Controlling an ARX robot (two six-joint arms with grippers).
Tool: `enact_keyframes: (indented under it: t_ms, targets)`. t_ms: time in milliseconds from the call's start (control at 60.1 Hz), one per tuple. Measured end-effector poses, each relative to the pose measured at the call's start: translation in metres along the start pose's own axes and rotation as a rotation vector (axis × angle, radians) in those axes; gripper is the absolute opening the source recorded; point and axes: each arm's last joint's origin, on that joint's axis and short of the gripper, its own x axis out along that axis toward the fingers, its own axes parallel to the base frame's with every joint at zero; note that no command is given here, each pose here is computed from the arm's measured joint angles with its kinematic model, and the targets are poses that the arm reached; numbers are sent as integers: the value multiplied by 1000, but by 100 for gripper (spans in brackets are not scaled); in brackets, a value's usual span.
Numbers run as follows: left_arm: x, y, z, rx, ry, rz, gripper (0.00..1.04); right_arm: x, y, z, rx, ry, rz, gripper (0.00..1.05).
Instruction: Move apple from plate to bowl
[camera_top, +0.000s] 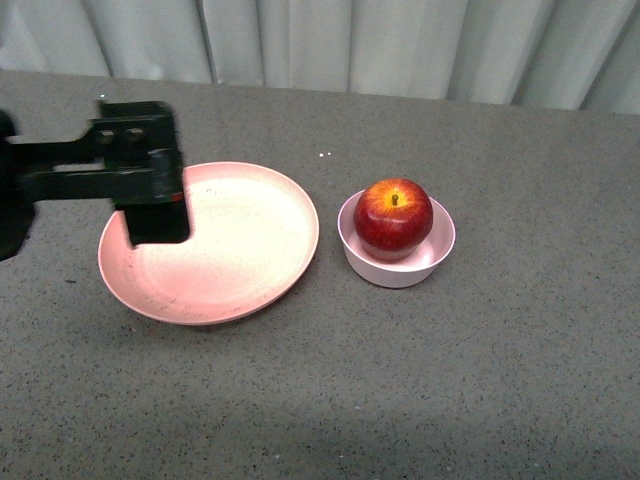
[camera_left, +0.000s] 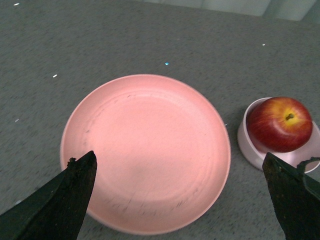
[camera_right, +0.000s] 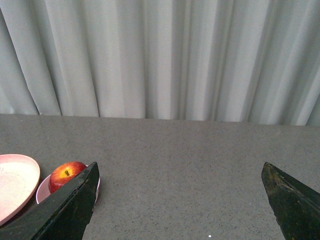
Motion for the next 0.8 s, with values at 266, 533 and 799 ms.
enact_keyframes:
  t_ms: [266, 533, 799]
  targets:
    - [-28, 25, -16, 53, -251, 66, 81, 0, 0, 0, 0, 0, 1, 95]
    - [-66, 51, -4, 74, -404, 62, 29, 0, 0, 0, 0, 0, -1, 95]
    - [-88, 66, -10, 81, -408, 70, 4, 0, 0, 0, 0, 0, -1, 95]
